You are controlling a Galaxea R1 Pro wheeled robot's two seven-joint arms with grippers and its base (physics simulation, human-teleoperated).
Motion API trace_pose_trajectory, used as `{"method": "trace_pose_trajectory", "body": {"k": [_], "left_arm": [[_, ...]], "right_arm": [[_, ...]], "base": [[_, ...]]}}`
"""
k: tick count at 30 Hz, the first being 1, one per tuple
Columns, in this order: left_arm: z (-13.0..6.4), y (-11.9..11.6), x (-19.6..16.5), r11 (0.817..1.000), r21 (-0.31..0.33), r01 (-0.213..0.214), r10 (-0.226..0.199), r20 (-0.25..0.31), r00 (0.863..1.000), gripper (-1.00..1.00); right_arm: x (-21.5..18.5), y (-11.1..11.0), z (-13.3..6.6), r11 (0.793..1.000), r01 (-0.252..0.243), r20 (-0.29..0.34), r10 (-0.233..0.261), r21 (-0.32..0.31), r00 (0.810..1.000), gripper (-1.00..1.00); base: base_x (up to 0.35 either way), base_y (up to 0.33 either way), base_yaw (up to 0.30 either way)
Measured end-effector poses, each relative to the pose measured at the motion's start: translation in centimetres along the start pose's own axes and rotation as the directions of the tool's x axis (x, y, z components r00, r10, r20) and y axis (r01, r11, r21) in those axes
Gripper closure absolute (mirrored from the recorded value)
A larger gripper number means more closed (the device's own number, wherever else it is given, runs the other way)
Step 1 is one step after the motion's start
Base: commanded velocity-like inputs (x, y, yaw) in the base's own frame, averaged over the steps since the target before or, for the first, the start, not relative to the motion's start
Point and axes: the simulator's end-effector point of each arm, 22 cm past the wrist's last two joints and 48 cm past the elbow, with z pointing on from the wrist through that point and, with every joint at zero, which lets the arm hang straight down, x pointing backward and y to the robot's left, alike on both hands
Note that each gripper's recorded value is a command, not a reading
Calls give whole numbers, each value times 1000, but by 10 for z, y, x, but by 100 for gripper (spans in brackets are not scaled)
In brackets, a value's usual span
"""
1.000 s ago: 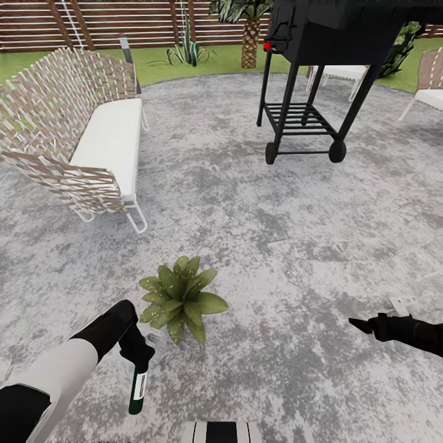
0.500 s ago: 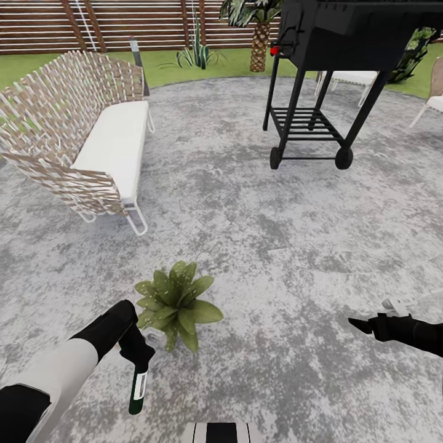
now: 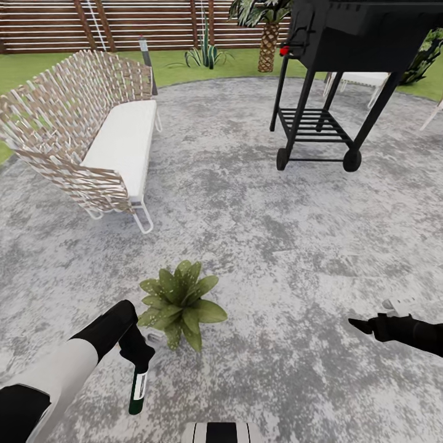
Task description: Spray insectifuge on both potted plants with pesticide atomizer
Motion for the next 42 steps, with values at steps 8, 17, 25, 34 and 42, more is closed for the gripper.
{"method": "trace_pose_trajectory", "body": {"k": [8, 17, 25, 34, 42], "left_arm": [[0, 0, 0, 1000, 1, 3, -3, 2, 1000, 100], [0, 0, 0, 1000, 1, 2, -2, 0, 1000, 100], [3, 0, 0, 1000, 4, 3, -3, -6, 1000, 100], [2, 0, 0, 1000, 4, 4, -4, -2, 1000, 100], [-4, -1, -4, 1000, 16, 19, -20, 24, 1000, 100]], "right_arm": [[0, 0, 0, 1000, 1, -1, -1, 1, 1000, -100], [1, 0, 1, 1000, 1, -3, -1, 0, 1000, -100], [3, 0, 3, 1000, 0, -10, 0, 0, 1000, -100], [2, -1, 1, 1000, -1, -3, 1, 2, 1000, -100], [-1, -1, -2, 1000, 0, 5, 0, 4, 1000, -100]], "base": [[0, -242, 212], [0, -88, 53], [0, -4, 156], [0, -35, 191], [0, -309, 190]]}}
